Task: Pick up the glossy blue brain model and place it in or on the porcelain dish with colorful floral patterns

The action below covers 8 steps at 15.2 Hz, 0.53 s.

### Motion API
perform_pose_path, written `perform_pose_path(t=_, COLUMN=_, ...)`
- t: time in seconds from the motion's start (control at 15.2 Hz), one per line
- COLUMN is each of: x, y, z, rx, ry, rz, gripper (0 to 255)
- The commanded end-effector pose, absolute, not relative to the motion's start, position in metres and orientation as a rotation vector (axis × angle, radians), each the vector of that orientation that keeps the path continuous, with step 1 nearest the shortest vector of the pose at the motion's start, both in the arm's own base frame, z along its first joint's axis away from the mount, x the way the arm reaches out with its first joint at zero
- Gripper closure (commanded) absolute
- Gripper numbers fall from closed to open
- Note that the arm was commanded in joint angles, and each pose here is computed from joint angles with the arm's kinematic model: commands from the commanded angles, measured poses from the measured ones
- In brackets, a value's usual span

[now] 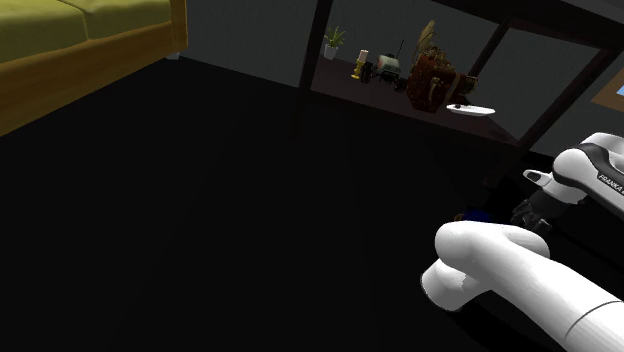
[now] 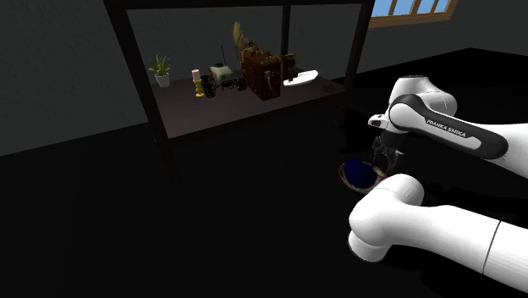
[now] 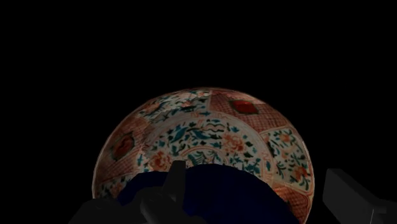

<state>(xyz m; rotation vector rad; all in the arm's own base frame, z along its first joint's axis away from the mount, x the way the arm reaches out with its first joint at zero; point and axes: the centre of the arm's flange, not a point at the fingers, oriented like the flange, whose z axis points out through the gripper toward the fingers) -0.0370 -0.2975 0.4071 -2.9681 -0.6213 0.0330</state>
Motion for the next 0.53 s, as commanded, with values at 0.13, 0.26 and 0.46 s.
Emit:
perform_pose_path(t=0.13, x=-0.036, y=-0.299, z=0.420, rx=-2.968, ry=-0.621, rz=0.033, gripper=0)
perform_pose_path(t=0.26, x=-0.035, y=-0.301, z=0.446, rx=-2.968, ry=-0.621, rz=0.033, gripper=0)
perform_pose_path(t=0.46, x=-0.035, y=-0.303, z=0.457, rx=-2.968, ry=-0.621, rz=0.033, gripper=0)
